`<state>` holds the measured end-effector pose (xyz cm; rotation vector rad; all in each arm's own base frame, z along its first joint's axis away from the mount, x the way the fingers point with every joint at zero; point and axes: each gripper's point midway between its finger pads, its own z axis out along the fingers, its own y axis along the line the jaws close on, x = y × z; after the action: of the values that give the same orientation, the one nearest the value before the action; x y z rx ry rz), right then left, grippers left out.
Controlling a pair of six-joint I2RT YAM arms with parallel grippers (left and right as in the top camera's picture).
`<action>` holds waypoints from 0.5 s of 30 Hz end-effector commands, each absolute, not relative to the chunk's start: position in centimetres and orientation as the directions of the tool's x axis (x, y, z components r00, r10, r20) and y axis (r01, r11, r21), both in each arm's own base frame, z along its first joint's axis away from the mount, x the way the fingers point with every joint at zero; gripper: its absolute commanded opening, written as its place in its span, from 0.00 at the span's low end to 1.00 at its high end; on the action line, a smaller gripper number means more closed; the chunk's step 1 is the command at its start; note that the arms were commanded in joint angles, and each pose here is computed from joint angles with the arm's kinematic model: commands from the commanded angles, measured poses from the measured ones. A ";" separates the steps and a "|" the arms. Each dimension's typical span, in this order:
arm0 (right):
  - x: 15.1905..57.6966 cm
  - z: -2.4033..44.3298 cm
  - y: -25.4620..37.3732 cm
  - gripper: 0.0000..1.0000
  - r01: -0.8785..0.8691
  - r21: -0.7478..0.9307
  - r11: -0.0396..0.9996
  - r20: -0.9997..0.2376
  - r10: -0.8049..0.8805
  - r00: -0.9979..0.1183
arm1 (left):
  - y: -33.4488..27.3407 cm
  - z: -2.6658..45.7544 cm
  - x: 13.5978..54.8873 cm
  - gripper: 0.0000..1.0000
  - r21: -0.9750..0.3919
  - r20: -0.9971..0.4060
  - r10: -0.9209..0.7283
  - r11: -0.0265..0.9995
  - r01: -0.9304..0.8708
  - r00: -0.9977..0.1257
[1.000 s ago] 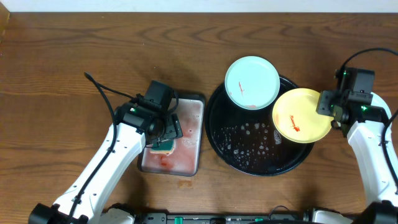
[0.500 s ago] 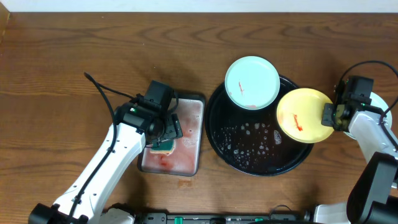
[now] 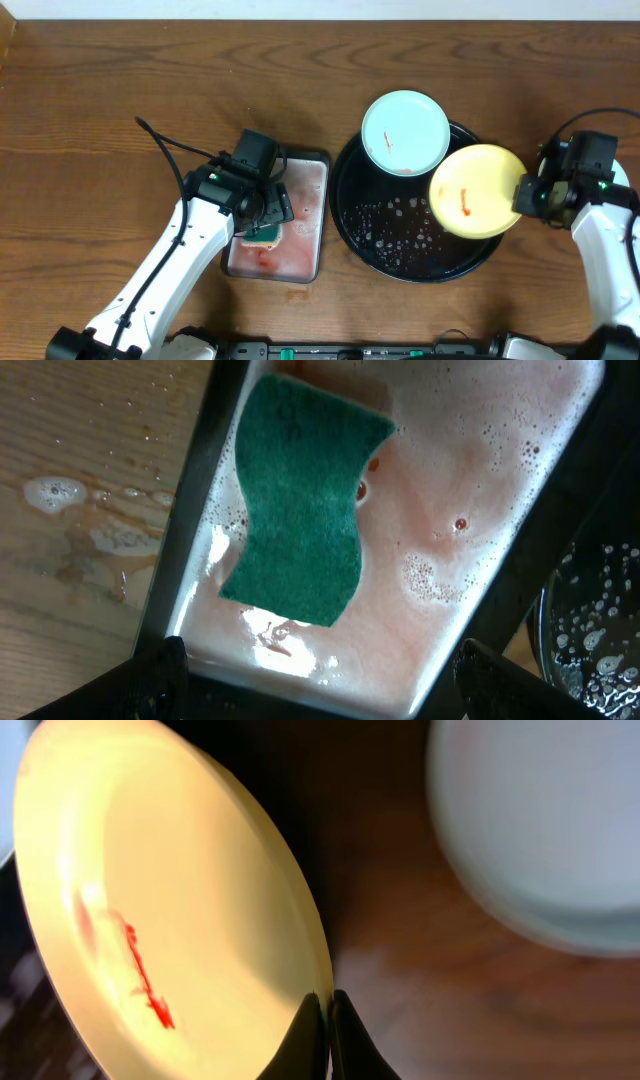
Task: Clean dirty plates on tray and stack at the side
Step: 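Slide the yellow plate to the center of the black tray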
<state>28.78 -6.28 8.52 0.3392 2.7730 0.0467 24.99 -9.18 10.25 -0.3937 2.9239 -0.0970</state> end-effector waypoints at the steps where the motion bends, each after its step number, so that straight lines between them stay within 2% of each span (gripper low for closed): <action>1: 27.3 8.5 -1.7 0.01 0.165 0.210 0.964 -0.253 0.217 -0.943 | -9.0 10.5 25.0 0.86 -0.090 -0.185 -0.270 0.962 -0.257 -0.945; 6: 25.1 5.9 1.7 0.01 0.117 0.217 0.969 -0.174 0.157 -0.972 | -9.0 10.5 25.0 0.86 -0.090 -0.185 -0.270 0.962 -0.257 -0.945; 10: 24.9 3.2 2.8 0.01 0.235 0.231 0.944 -0.174 0.278 -0.945 | -9.0 10.5 25.0 0.86 -0.090 -0.185 -0.270 0.962 -0.257 -0.945; 13: 25.7 2.9 2.6 0.01 0.319 0.244 0.916 -0.198 0.369 -0.908 | -9.0 10.5 25.0 0.86 -0.090 -0.185 -0.270 0.962 -0.257 -0.945; 15: 26.4 3.2 2.6 0.16 0.330 0.259 0.908 -0.220 0.388 -0.895 | -9.0 10.5 25.0 0.86 -0.090 -0.185 -0.270 0.962 -0.257 -0.945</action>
<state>25.43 2.63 2.77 0.3636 2.8629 0.3036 24.99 -9.19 10.25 -0.3937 2.9240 -0.0975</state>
